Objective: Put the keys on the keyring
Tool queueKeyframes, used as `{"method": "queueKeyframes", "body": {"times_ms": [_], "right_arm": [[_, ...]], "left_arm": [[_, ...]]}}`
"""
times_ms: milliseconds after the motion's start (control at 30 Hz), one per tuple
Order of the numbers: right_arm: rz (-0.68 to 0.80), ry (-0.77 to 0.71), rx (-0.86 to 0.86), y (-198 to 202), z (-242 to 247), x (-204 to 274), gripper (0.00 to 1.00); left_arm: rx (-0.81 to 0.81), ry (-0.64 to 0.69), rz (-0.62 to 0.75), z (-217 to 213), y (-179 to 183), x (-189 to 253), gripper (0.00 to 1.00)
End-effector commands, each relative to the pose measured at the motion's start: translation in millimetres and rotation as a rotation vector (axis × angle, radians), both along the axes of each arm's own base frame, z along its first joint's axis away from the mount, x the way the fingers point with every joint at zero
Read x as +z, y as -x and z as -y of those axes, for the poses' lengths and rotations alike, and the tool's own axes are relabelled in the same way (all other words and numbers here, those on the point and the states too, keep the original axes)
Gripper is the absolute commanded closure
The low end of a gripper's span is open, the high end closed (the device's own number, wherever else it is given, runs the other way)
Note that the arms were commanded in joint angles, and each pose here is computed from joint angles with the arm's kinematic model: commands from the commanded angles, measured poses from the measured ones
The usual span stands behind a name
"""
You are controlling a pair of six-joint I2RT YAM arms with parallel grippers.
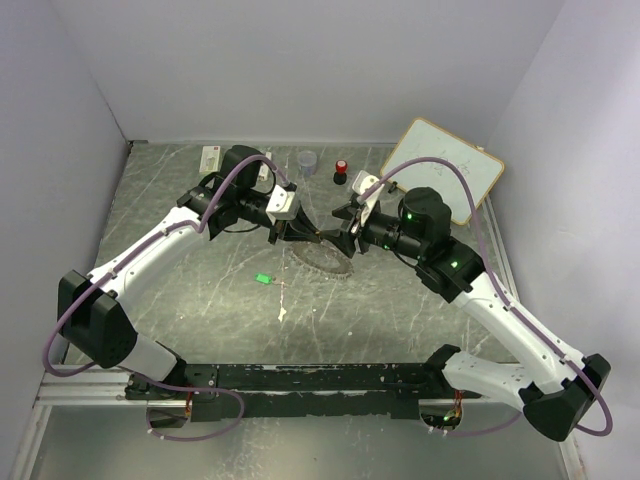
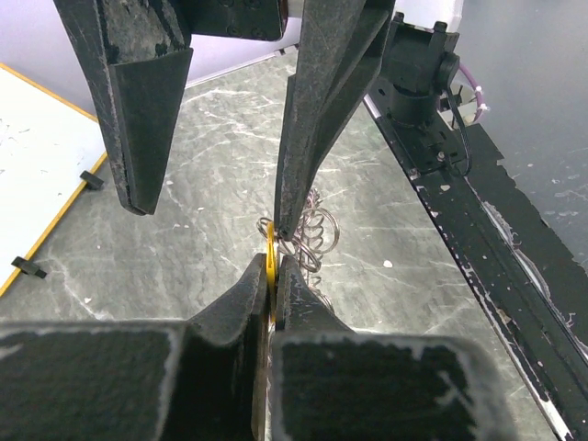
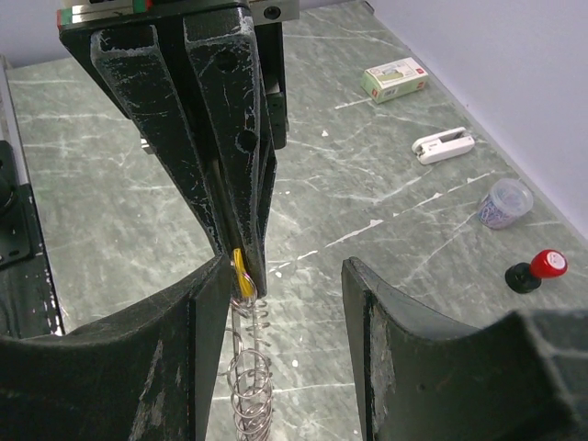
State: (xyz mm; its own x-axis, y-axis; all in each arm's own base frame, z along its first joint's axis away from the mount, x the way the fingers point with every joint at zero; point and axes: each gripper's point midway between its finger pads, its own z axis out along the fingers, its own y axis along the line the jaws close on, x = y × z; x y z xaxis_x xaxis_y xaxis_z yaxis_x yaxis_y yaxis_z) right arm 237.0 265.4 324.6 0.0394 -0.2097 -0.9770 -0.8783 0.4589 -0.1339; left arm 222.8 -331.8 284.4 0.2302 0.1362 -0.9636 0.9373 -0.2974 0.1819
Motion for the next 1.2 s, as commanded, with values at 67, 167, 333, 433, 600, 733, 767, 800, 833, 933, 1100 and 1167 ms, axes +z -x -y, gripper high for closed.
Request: {"method": "queueKeyframes", "body": {"times_ms": [67,167,333,433,600,733,767,800,833,933,1100,1167], "right_arm": [[0.047,-0.042,-0.045,-3.6,7.2,18.7,0.49],[0.066,-0.057,-0.083,-5.0,14.2,20.7,0.49],[0.066,-0.064,-0.152,-5.2,28.5,3.5,0.54],[0.061,-0.060,-0.150,-1.7,30.6,-7.2,0.56],[0.052,-0.064,-0.113,4.4,26.9,-17.7,0.58],[0.068,-0.071,-0.106,3.3,25.0,-16.5,0.58],[0.068,-0.070,-0.101,3.1,23.9,-17.1,0.58],[0.070,-0.071,-0.096,3.2,22.9,-16.6,0.58],[0.072,-0.073,-0.093,3.0,22.2,-15.8,0.58],[0.080,-0.079,-0.091,2.8,21.7,-13.9,0.58],[0.094,-0.090,-0.076,5.7,20.9,-10.4,0.58],[0.093,-0.089,-0.061,7.6,19.4,-10.0,0.59]], "left_arm": [[-0.036,0.064,0.053,0.0,3.9,22.6,0.93],[-0.029,0.065,0.058,-0.1,2.5,23.6,0.93],[-0.008,0.076,0.069,-0.8,1.6,27.1,0.93],[0.006,0.080,0.074,-2.5,0.8,28.6,0.93],[0.014,0.086,0.081,-3.7,0.5,31.4,0.93],[0.020,0.091,0.082,-3.9,0.5,32.2,0.93],[0.020,0.094,0.082,-3.9,0.7,32.2,0.93],[0.021,0.095,0.083,-3.7,0.4,32.0,0.93],[0.024,0.095,0.084,-3.7,-0.2,32.0,0.93],[0.025,0.090,0.079,-3.8,-0.7,30.3,0.93],[0.027,0.087,0.075,-3.1,-1.4,27.9,0.93],[0.032,0.090,0.077,-2.8,-2.4,28.8,0.93]]}}
